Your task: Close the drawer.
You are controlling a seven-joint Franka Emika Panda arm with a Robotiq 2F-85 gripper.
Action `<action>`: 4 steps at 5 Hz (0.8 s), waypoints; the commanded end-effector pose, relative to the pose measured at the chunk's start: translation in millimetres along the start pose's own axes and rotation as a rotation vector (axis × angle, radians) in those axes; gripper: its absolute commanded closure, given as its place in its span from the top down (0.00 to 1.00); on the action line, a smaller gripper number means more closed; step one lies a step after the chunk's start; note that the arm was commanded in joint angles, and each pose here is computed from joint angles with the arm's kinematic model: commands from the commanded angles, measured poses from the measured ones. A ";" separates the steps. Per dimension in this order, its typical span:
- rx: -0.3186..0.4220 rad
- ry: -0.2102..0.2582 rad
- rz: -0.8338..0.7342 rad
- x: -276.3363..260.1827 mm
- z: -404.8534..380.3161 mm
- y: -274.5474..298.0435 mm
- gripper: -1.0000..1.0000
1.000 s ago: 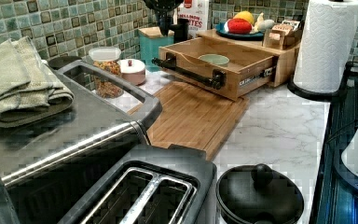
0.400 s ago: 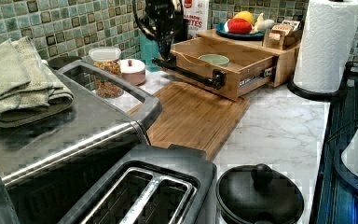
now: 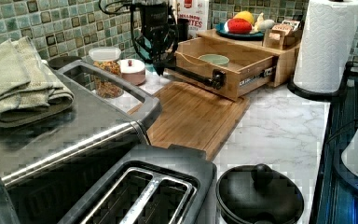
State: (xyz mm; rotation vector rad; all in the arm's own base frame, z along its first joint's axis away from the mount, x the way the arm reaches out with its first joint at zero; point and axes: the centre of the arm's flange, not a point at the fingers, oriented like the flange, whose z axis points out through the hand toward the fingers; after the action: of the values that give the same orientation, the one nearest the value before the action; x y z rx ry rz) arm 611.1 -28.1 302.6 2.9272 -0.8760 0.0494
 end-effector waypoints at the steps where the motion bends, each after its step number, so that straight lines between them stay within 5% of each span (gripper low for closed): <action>1: -0.010 0.078 -0.006 44.8 -22.9 24.5 0.00; 2: -0.022 0.124 -0.021 42.9 -6.9 32.5 0.00; 4: -0.050 0.094 -0.068 44.3 6.1 60.5 0.00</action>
State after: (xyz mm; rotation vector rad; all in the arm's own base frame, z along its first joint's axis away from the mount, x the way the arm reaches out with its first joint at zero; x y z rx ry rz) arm 612.3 -47.9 268.9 2.8969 -0.7533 0.0963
